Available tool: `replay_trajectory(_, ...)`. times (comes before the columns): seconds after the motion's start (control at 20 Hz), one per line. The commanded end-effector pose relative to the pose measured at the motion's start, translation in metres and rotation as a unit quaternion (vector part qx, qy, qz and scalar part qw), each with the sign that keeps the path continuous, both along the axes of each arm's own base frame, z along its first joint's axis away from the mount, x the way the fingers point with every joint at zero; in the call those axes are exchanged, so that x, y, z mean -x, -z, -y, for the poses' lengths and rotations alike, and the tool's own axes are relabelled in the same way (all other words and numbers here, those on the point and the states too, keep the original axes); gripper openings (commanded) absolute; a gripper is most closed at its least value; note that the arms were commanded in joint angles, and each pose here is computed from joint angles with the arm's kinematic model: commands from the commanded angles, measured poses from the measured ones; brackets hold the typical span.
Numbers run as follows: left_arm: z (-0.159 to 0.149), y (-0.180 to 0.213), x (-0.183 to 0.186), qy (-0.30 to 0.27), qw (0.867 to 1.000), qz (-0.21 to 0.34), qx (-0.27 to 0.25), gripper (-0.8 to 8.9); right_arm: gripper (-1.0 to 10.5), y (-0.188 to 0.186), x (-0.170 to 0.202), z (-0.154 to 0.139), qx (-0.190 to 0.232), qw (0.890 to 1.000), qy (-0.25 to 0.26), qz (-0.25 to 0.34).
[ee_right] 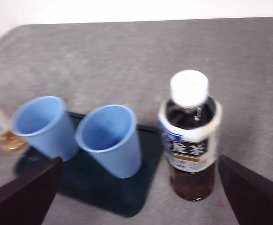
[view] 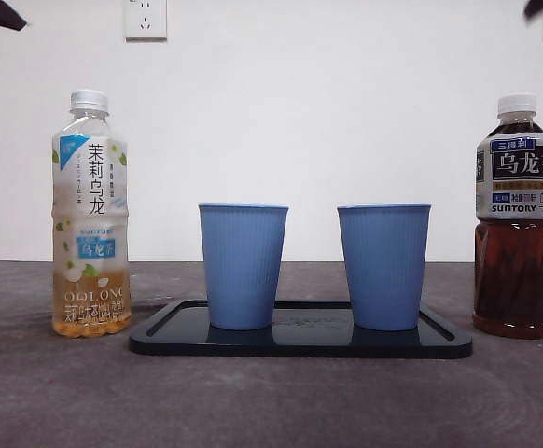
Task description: Pour the drink into the cup
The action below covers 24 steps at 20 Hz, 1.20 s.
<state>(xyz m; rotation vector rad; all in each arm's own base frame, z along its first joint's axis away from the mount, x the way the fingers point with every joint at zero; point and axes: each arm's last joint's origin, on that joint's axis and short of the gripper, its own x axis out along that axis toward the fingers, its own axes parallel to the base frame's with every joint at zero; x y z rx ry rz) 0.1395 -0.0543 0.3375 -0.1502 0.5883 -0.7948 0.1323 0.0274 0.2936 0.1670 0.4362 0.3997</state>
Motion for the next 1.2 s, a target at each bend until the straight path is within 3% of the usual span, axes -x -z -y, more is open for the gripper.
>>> replay_trajectory(0.05, 0.001, -0.004, -0.001, 0.012, 1.0, 0.018, -0.014, 4.98, 5.3, 0.015, -0.007, -0.001, -0.013, 1.0, 0.017, 0.016)
replay_trajectory(0.25, 0.001, -0.004, -0.002, 0.015, 0.999, 0.023, -0.018, 4.98, 5.3, 0.04, -0.015, -0.003, -0.035, 0.998, 0.041, 0.043)
replay_trajectory(0.55, 0.002, -0.003, -0.004, 0.016, 0.999, 0.022, -0.019, 4.98, 5.3, 0.09, -0.028, -0.005, -0.034, 0.993, 0.076, 0.088)
replay_trajectory(1.2, 0.002, -0.003, -0.004, 0.016, 0.999, 0.021, -0.019, 4.98, 5.2, 0.129, -0.078, -0.013, -0.041, 0.986, 0.098, 0.13)
